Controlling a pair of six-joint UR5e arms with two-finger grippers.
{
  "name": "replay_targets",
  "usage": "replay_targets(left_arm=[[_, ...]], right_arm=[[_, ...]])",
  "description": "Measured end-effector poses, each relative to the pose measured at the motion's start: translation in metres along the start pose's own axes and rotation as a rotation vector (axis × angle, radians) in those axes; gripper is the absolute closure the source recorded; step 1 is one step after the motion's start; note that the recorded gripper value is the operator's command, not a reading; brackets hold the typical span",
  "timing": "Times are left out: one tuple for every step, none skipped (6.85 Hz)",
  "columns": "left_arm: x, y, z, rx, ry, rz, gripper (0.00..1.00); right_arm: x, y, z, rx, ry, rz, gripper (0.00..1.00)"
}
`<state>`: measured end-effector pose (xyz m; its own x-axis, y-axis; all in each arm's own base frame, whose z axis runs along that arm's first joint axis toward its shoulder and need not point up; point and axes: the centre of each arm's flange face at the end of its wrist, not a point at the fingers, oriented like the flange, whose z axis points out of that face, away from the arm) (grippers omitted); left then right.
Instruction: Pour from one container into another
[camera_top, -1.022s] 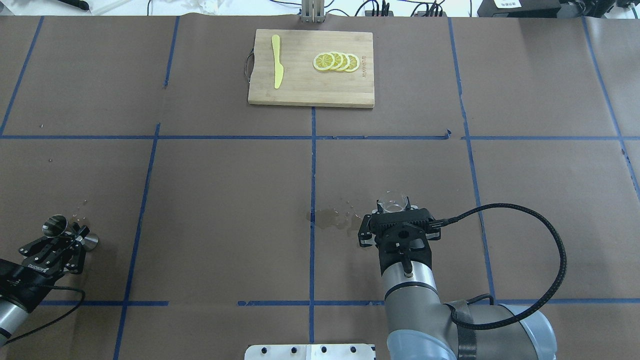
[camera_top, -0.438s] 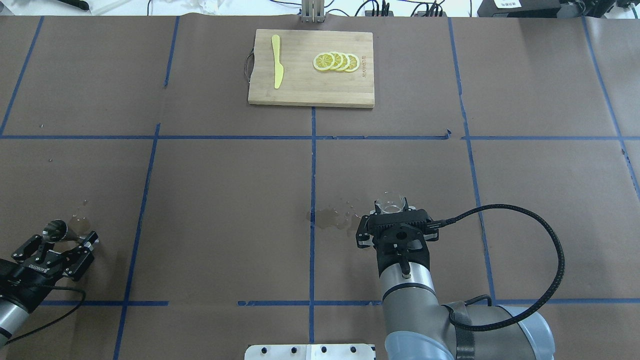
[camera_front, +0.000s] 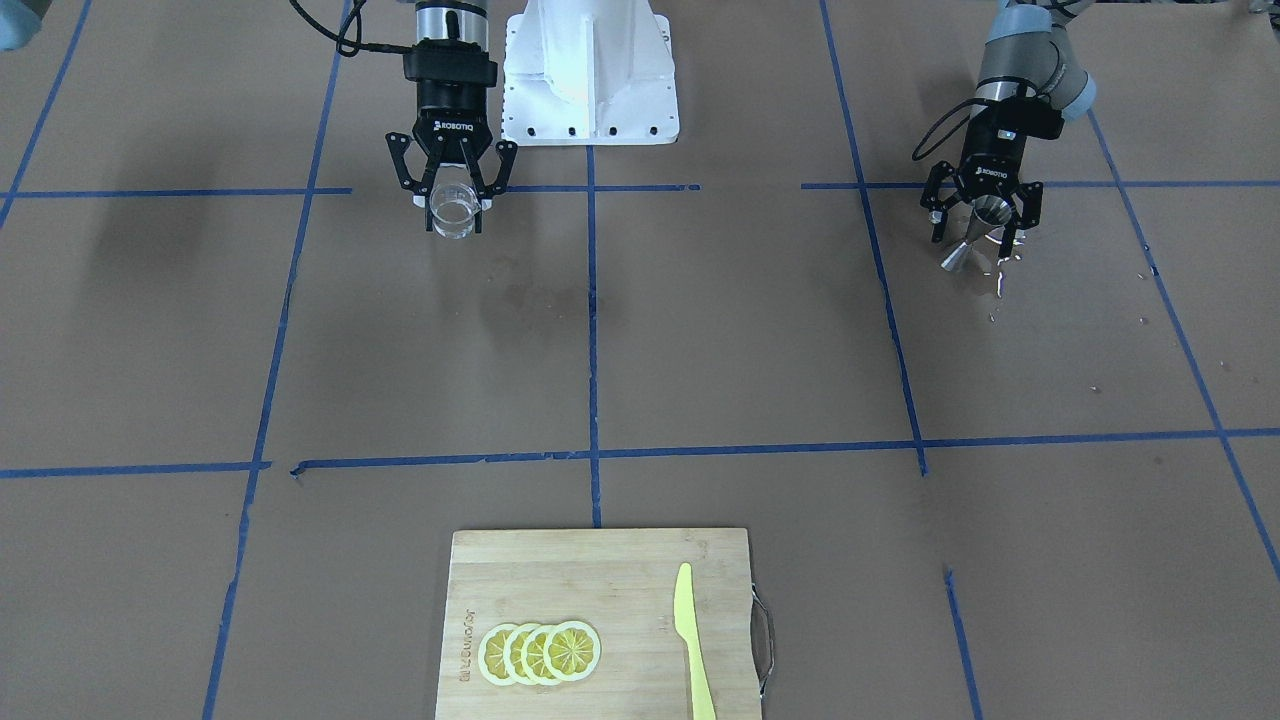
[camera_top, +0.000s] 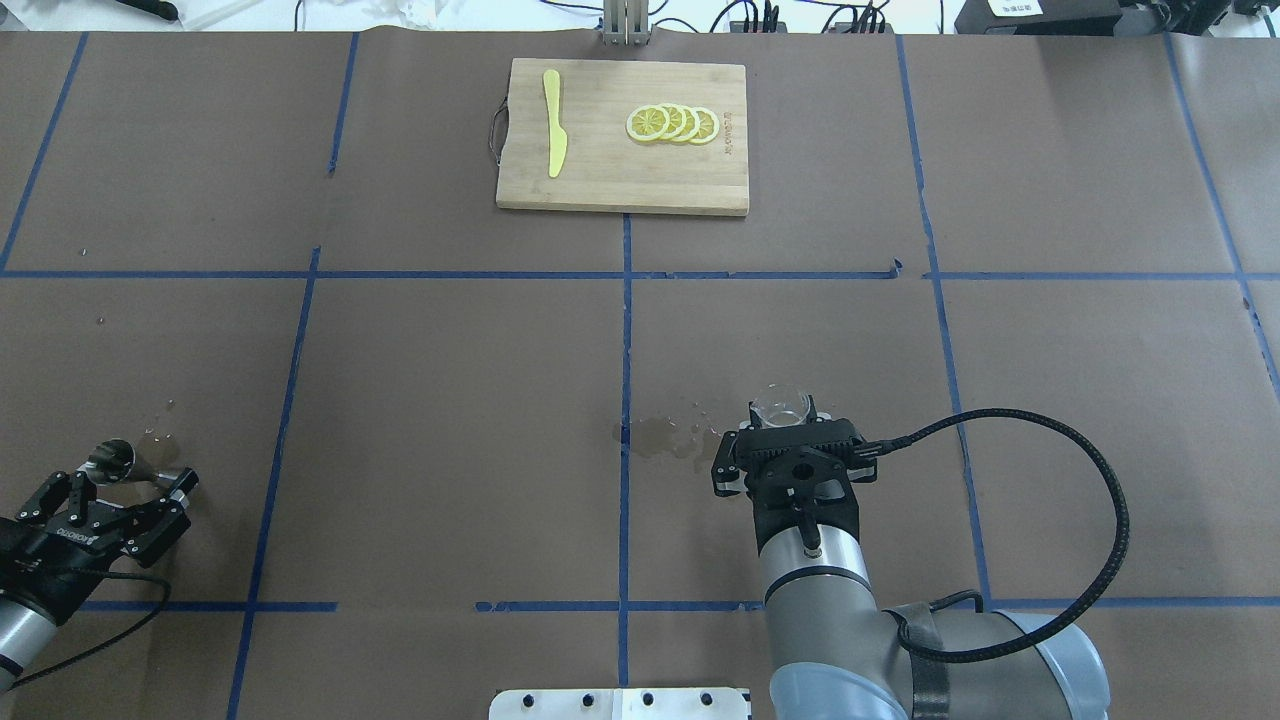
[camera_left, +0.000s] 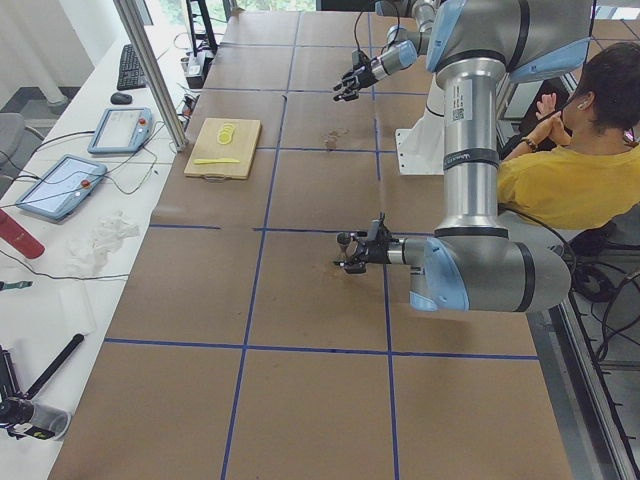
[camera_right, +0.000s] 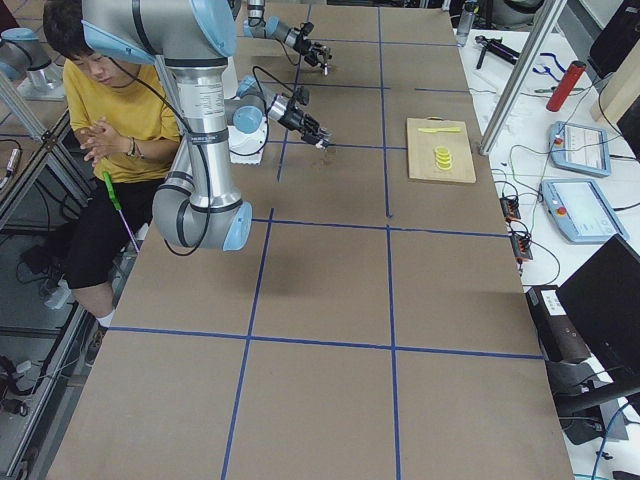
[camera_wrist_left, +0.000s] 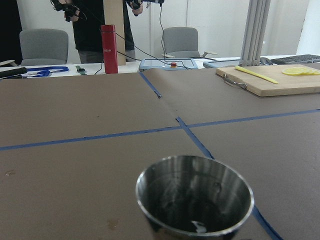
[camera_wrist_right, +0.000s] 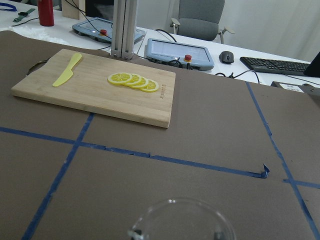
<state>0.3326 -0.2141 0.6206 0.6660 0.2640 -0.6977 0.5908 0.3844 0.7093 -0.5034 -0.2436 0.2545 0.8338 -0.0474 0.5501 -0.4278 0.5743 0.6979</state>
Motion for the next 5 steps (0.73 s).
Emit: replay_targets(left_arm=[[-0.0002, -0.0005, -0.0002, 0.002, 0.0, -0.002, 0.0], [-0.0007, -0.0012, -0.0006, 0.004, 0.001, -0.005, 0.0], [-0.0015, -0.0012, -0.0016, 0.004, 0.002, -0.007, 0.0], [-0.0038, -0.0011, -0.0033, 0.003, 0.003, -0.006, 0.0], [-0.009, -0.0019, -0.0067, 0.001, 0.007, -0.008, 0.0]], right_arm=[[-0.0001, -0.0005, -0.0003, 0.001, -0.001, 0.001, 1.0], [-0.0005, -0.0011, -0.0007, 0.001, -0.002, 0.002, 1.0], [-0.0007, -0.0018, -0.0012, 0.001, -0.003, 0.004, 1.0], [-0.0008, -0.0024, -0.0017, 0.001, -0.004, 0.005, 1.0], [-0.0013, -0.0035, -0.0024, 0.001, -0.006, 0.008, 1.0]])
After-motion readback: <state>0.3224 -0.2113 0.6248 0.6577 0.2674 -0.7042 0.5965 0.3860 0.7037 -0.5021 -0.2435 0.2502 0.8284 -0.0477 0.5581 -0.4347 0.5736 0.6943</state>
